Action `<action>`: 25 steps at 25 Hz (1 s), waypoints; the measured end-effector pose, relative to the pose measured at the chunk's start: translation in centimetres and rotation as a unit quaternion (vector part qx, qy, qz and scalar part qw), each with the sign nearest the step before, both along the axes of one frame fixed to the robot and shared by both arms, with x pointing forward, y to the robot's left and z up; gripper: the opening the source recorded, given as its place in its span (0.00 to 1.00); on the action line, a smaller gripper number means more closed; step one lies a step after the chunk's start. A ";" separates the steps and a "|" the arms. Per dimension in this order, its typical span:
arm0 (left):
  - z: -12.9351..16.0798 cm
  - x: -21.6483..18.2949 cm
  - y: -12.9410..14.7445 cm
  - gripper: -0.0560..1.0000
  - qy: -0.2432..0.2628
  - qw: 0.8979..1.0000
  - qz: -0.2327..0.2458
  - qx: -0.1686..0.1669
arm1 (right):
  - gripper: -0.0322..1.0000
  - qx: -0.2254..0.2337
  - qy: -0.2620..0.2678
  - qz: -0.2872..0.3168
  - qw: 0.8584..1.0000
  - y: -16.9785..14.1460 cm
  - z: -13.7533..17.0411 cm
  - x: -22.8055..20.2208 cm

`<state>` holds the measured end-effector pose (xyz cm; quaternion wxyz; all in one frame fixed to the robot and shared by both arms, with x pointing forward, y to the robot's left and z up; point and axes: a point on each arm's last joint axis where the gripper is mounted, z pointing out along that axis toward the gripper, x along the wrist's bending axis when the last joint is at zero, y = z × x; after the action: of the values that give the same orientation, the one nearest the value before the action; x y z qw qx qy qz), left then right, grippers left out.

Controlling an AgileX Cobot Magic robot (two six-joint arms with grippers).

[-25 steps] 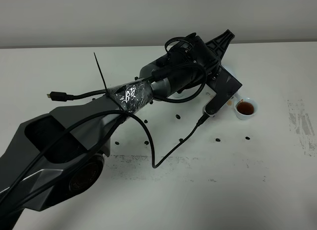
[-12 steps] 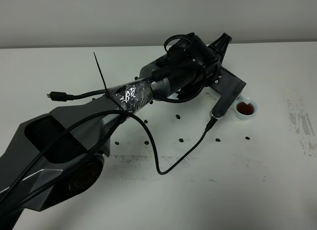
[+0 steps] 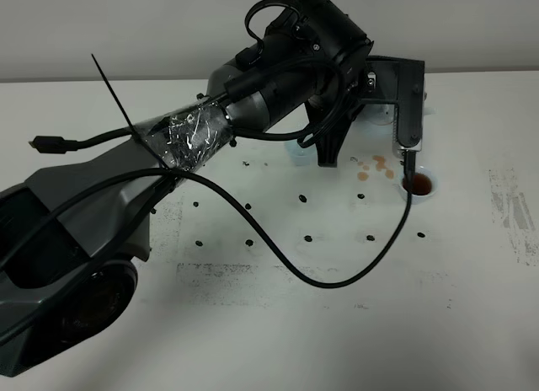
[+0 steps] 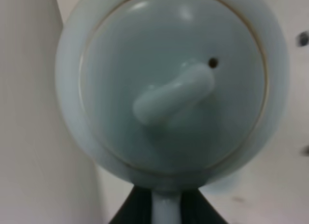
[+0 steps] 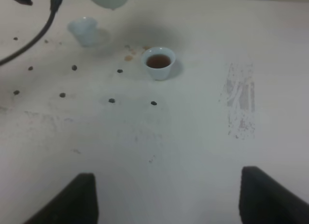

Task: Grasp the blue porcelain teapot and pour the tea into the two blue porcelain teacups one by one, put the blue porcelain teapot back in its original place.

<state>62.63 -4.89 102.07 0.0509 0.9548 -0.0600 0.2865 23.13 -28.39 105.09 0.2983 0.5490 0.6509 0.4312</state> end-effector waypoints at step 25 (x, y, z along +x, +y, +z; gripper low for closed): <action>-6.3 -4.5 -4.4 0.09 0.207 0.975 0.043 -0.062 | 0.60 0.001 0.000 0.001 1.000 0.0 0.0 0.0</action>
<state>58.11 -9.24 95.74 0.1091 0.9901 0.0110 0.0874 23.13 -28.36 105.09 0.2972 0.5489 0.6509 0.4322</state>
